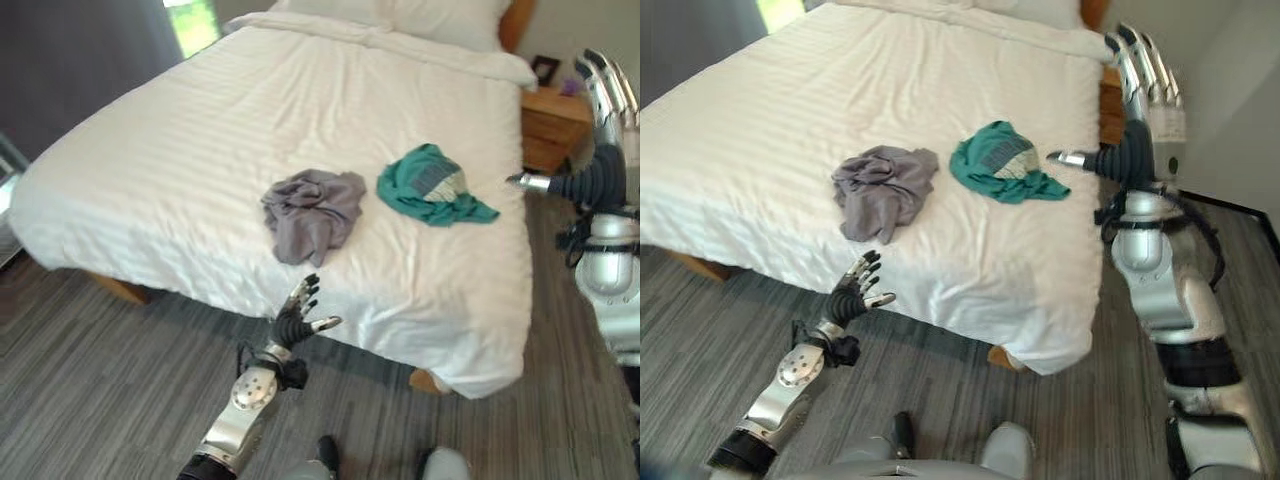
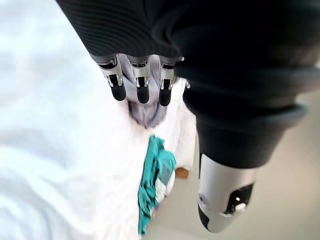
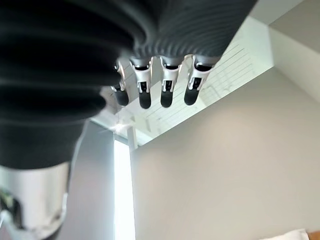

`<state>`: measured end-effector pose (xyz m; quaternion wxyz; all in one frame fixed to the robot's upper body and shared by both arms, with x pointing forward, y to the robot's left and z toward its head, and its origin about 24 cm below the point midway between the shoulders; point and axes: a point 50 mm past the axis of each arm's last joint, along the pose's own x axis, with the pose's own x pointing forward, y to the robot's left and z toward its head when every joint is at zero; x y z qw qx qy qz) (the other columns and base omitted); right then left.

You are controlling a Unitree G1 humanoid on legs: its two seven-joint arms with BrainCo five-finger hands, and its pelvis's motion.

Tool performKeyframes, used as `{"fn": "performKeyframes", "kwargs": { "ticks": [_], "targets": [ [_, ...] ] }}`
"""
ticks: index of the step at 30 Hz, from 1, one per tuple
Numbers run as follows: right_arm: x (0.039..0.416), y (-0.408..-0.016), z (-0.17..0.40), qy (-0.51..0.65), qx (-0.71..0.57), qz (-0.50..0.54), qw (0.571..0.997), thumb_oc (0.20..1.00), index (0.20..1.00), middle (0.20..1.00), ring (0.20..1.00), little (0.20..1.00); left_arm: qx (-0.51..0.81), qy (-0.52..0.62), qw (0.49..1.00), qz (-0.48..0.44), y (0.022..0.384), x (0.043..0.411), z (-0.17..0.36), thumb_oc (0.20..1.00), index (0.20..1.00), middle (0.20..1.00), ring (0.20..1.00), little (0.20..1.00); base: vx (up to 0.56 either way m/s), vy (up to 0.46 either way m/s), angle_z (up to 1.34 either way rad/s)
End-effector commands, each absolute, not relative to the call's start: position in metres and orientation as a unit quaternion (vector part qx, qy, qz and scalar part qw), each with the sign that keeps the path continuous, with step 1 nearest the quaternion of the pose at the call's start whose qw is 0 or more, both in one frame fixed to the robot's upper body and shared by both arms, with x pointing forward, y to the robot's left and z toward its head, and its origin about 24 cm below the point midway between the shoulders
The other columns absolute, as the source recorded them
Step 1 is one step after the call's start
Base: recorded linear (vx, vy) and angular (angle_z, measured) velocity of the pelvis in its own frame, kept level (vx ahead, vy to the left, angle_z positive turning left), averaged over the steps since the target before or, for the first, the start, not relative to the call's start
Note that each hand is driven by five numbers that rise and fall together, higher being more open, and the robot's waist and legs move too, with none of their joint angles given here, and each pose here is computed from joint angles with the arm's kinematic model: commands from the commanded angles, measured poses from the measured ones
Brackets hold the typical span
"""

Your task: Pick up bed clothes into laundry basket.

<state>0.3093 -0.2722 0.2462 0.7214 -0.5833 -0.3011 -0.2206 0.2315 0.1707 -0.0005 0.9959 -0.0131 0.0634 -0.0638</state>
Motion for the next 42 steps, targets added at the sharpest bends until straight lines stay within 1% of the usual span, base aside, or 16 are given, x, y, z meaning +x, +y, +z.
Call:
{"fn": "performKeyframes", "kwargs": {
  "ticks": [1,2,8,9,11,16,21,22,25,27,32,34,37,39,40,42],
  "targets": [
    [0.304,-0.305,0.230,-0.232,-0.571,-0.279,0.736,1.000,1.000,1.000,1.000,1.000,-0.035,0.011,0.994,-0.108,0.159,0.231,0.018,1.000,1.000,1.000,1.000,1.000,0.30,-0.104,1.85],
    [0.305,-0.315,0.227,-0.209,-0.579,-0.287,0.734,1.000,1.000,1.000,1.000,1.000,-0.034,0.014,0.994,-0.105,0.161,0.230,0.017,1.000,1.000,1.000,1.000,1.000,0.08,-0.035,1.74],
    [0.305,-0.315,0.227,-0.210,-0.579,-0.287,0.734,1.000,1.000,1.000,1.000,1.000,-0.035,0.013,0.994,-0.105,0.161,0.230,0.017,1.000,1.000,1.000,1.000,1.000,0.09,-0.049,0.14],
    [0.323,-0.354,0.226,-0.112,-0.588,-0.297,0.744,1.000,1.000,1.000,1.000,1.000,-0.042,0.075,0.994,-0.074,0.176,0.206,-0.010,1.000,1.000,1.000,1.000,1.000,0.46,-0.262,-0.14],
    [0.334,-0.348,0.235,-0.115,-0.581,-0.287,0.753,1.000,1.000,1.000,1.000,1.000,-0.052,0.090,0.993,-0.054,0.181,0.203,-0.017,1.000,1.000,1.000,1.000,1.000,0.27,-0.218,0.03],
    [0.347,-0.345,0.240,-0.097,-0.580,-0.271,0.762,1.000,1.000,1.000,1.000,1.000,-0.061,0.089,0.993,-0.045,0.183,0.204,-0.017,1.000,1.000,1.000,1.000,1.000,0.03,-0.094,0.44],
    [0.352,-0.356,0.262,-0.086,-0.562,-0.302,0.766,1.000,1.000,1.000,1.000,1.000,-0.058,0.072,0.995,-0.036,0.185,0.216,-0.012,1.000,1.000,1.000,1.000,1.000,-0.06,-0.074,0.24],
    [0.349,-0.364,0.268,-0.078,-0.564,-0.319,0.757,1.000,1.000,1.000,1.000,1.000,-0.059,0.069,0.995,-0.034,0.185,0.219,-0.011,1.000,1.000,1.000,1.000,1.000,-0.06,-0.108,0.22],
    [0.351,-0.364,0.275,-0.075,-0.566,-0.325,0.754,1.000,1.000,1.000,1.000,1.000,-0.062,0.059,0.996,-0.029,0.184,0.225,-0.009,1.000,1.000,1.000,1.000,1.000,-0.05,-0.078,0.20],
    [0.352,-0.364,0.279,-0.076,-0.586,-0.323,0.739,1.000,1.000,1.000,1.000,1.000,-0.066,0.053,0.996,-0.023,0.184,0.227,-0.007,1.000,1.000,1.000,1.000,1.000,-0.05,-0.060,0.18],
    [0.357,-0.361,0.269,-0.063,-0.583,-0.313,0.747,1.000,1.000,1.000,1.000,1.000,-0.064,0.061,0.996,-0.011,0.185,0.230,-0.013,1.000,1.000,1.000,1.000,1.000,-0.04,-0.052,0.14],
    [0.361,-0.360,0.252,-0.038,-0.570,-0.302,0.763,1.000,1.000,1.000,1.000,1.000,-0.063,0.069,0.996,-0.004,0.184,0.234,-0.017,1.000,1.000,1.000,1.000,1.000,-0.05,-0.057,0.06],
    [0.363,-0.357,0.242,-0.026,-0.561,-0.294,0.773,1.000,1.000,1.000,1.000,1.000,-0.062,0.070,0.996,0.001,0.186,0.235,-0.018,1.000,1.000,1.000,1.000,1.000,-0.03,-0.020,0.02],
    [0.364,-0.359,0.223,0.004,-0.540,-0.285,0.792,1.000,1.000,1.000,1.000,1.000,-0.049,0.074,0.996,0.008,0.189,0.238,-0.020,1.000,1.000,1.000,1.000,1.000,-0.03,-0.038,-0.03],
    [0.363,-0.361,0.220,0.012,-0.533,-0.285,0.797,0.200,0.200,0.200,0.200,0.200,-0.043,0.073,0.996,0.010,0.191,0.239,-0.020,1.000,1.000,1.000,1.000,1.000,0.01,-0.024,-0.05],
    [0.362,-0.361,0.212,0.019,-0.517,-0.279,0.809,0.200,0.200,0.200,0.200,0.200,-0.033,0.073,0.996,0.025,0.200,0.238,-0.020,1.000,1.000,1.000,1.000,1.000,0.03,-0.009,-0.03]
  ]
}}
